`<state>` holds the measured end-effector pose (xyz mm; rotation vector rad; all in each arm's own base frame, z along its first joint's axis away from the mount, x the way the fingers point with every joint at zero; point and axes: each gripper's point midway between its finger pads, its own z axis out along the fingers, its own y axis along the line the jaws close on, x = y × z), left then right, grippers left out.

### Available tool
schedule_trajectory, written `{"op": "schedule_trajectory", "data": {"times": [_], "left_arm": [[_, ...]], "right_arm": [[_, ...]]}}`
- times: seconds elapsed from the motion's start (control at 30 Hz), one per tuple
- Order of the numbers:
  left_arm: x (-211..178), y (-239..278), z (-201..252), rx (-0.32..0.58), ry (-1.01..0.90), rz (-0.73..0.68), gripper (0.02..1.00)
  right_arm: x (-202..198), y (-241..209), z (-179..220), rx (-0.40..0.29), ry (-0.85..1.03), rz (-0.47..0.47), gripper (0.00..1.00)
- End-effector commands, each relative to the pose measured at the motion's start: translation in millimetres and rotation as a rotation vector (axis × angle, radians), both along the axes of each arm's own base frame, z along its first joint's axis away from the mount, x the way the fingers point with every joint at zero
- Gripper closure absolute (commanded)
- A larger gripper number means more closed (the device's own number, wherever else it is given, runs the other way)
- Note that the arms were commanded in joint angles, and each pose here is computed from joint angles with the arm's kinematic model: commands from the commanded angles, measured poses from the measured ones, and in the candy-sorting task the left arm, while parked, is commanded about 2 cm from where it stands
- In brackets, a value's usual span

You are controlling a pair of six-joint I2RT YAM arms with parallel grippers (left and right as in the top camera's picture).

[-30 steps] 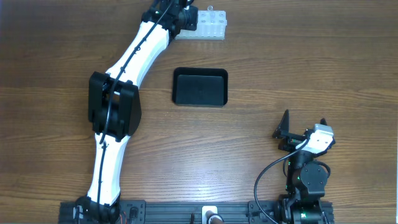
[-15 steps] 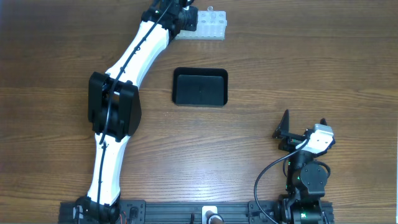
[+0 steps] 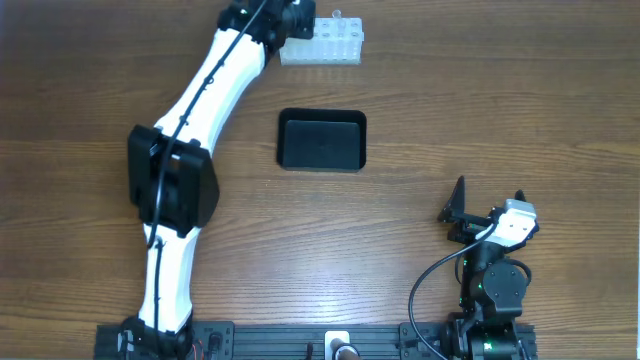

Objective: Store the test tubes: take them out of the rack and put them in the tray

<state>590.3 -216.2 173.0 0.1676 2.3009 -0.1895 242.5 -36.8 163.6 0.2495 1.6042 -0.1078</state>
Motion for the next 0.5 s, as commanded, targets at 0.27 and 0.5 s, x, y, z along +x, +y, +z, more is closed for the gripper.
{"op": "schedule_trajectory", "data": {"times": [0.27,0.5], "left_arm": [[-34.8,12.4,99.8,-0.038,-0.092,0.002,0.956],[-98.0,17.0,80.4,-0.085,0.181,-0.008,0.961]], "right_arm": [[-0.4,-0.7,-1.0,-0.005,-0.001,-0.002,0.009],[-0.4,-0.8,-0.9,-0.005,-0.001,-0.002,0.007]]}}
